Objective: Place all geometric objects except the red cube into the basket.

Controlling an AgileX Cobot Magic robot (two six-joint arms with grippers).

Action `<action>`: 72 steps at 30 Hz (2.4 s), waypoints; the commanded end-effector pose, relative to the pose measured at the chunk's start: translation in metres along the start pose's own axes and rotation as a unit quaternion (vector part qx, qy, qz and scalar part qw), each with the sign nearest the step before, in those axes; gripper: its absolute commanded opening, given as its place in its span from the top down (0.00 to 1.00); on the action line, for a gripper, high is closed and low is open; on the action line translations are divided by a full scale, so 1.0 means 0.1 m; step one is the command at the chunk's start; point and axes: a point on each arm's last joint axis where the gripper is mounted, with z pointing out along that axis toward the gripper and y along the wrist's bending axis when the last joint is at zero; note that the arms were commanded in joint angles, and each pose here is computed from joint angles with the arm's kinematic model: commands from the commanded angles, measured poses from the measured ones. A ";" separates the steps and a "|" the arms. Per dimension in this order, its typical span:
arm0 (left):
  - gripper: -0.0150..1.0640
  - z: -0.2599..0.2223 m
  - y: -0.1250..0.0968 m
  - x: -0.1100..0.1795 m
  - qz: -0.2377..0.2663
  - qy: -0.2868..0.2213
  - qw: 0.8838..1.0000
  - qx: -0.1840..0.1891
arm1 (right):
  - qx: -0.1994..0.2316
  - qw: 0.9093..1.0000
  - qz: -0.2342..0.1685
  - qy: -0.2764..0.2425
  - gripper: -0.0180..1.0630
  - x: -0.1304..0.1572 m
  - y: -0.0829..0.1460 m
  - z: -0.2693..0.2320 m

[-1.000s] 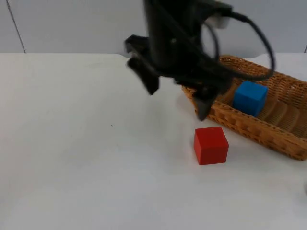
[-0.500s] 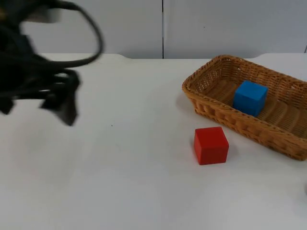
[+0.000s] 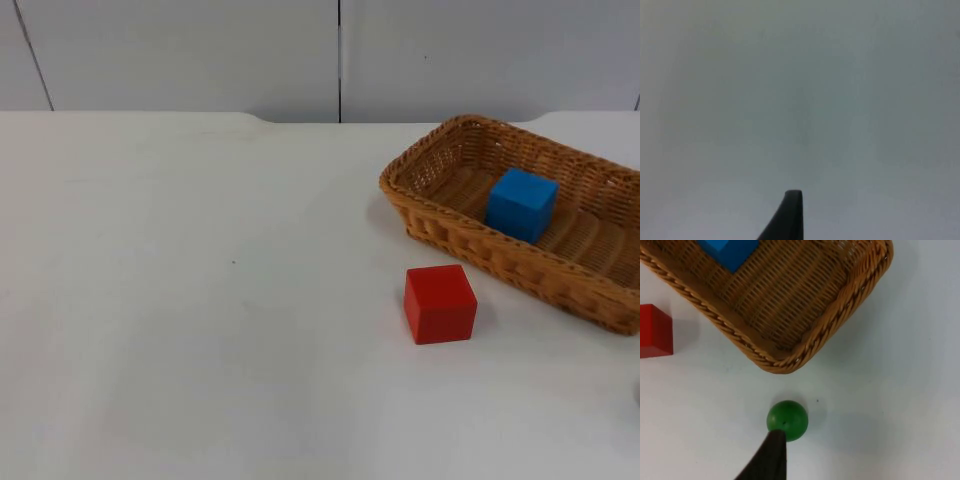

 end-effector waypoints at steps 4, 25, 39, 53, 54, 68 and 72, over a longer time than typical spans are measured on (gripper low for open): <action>0.05 -0.26 -0.01 0.12 -0.016 -0.044 0.999 0.019 | 0.000 1.000 -0.001 0.002 0.01 0.00 -0.01 -0.01; 0.01 -0.30 0.04 0.19 0.001 -0.025 1.000 -0.007 | -0.014 0.991 -0.073 0.110 0.01 0.24 0.46 0.33; 0.01 -0.30 0.03 0.20 -0.004 -0.016 1.000 0.000 | 0.033 0.989 -0.096 0.111 0.01 0.46 0.85 0.95; 0.01 -0.30 0.02 0.16 -0.005 -0.041 0.999 0.004 | 0.042 0.986 -0.093 0.131 0.02 0.53 0.80 1.54; 0.01 -0.30 0.02 0.16 -0.005 -0.041 0.999 0.004 | 0.042 0.986 -0.093 0.131 0.02 0.53 0.80 1.54; 0.01 -0.30 0.03 0.16 0.003 -0.041 0.999 -0.001 | -0.001 0.988 -0.093 0.126 0.02 0.57 0.74 1.92; 0.01 -0.30 0.03 0.16 0.003 -0.041 0.999 -0.001 | -0.009 0.986 -0.097 0.134 0.03 0.62 0.76 2.01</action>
